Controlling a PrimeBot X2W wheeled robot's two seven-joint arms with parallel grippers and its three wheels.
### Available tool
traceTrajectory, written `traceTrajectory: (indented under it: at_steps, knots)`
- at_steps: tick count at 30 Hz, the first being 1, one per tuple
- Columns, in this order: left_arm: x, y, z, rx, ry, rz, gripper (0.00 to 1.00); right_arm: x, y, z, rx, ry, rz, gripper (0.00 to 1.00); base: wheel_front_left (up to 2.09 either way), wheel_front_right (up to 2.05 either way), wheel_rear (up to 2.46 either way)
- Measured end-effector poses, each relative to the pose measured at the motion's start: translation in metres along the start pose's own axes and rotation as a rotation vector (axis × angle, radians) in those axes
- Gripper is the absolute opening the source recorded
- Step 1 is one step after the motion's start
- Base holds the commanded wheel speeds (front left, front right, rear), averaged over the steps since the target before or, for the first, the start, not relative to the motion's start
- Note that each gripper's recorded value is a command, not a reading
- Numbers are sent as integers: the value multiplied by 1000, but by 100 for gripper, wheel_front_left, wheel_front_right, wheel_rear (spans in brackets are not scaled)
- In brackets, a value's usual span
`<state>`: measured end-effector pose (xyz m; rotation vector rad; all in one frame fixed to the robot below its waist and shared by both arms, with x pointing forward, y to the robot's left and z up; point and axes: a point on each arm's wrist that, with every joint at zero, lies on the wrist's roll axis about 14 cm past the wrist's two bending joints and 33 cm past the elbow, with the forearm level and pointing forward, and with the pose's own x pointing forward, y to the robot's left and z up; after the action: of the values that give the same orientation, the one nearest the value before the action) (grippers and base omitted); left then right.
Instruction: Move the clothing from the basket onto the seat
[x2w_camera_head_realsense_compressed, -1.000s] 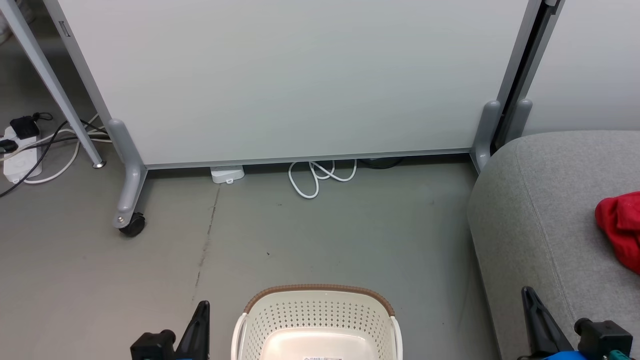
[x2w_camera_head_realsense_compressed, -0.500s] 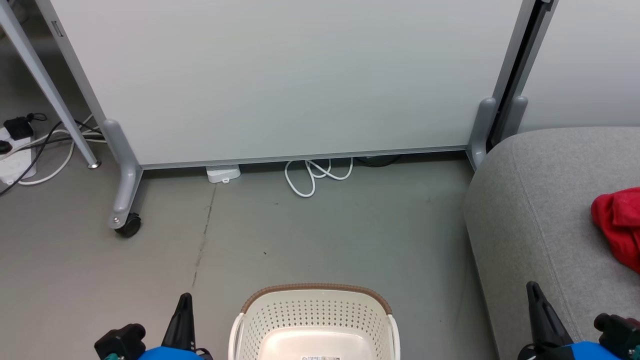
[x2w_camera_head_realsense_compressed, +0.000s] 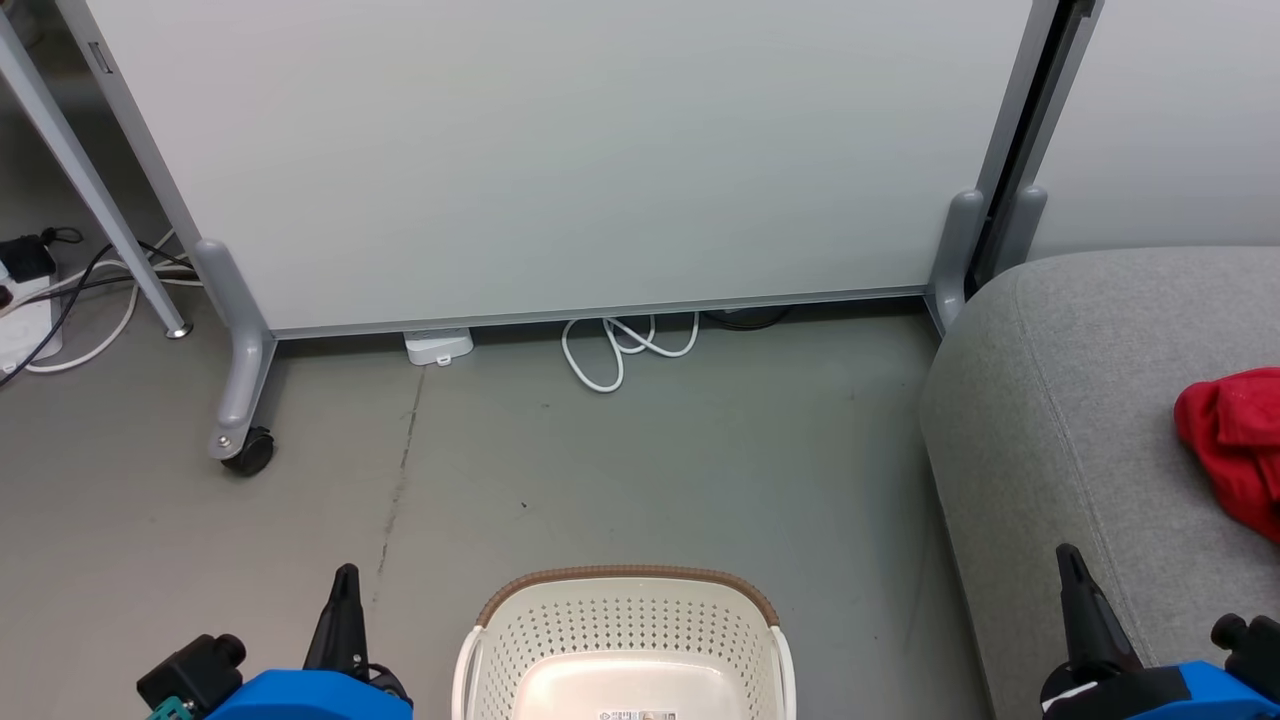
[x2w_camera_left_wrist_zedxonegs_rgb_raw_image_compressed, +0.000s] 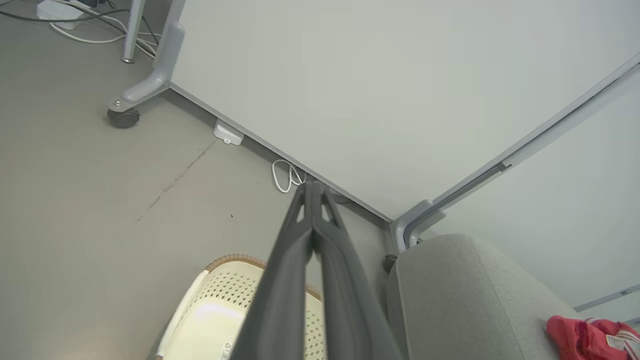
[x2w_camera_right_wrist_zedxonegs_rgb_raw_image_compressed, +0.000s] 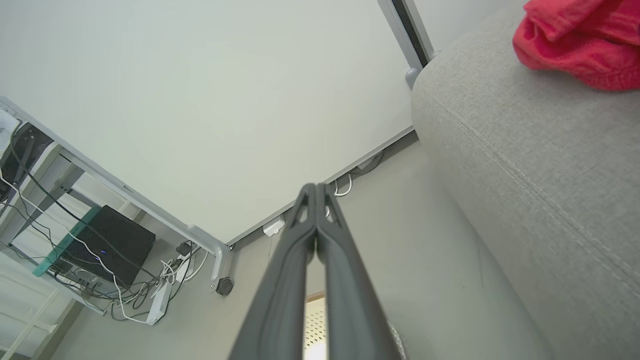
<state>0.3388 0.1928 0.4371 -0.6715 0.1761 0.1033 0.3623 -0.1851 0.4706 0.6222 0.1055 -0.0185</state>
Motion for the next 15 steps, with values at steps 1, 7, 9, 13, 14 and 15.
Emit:
traceTrajectory:
  at_steps: [1, 7, 9, 13, 14, 15]
  knots:
    - [1, 0, 1, -14, -1, 1, 0, 0, 0, 0, 15, 1, -1, 0, 0, 0, 0]
    - [3, -1, 6, -97, -8, 2, 0, 3, 1, 3, 100, -7, -1, 0, 0, 0, 0]
    - [4, -1, 7, -124, -10, 0, 0, 3, 1, 4, 130, -6, -3, 0, 0, 0, 0]
    - [6, -3, 11, -175, -14, -4, 0, 5, 1, 6, 184, -10, -2, 0, 0, 0, 0]
    - [7, -4, 12, -188, -18, -6, 0, 6, 2, 6, 198, -11, -1, 0, 0, 0, 0]
    - [8, -5, 13, -200, -21, -7, 0, 6, 2, 7, 210, -10, 0, 0, 0, 0, 0]
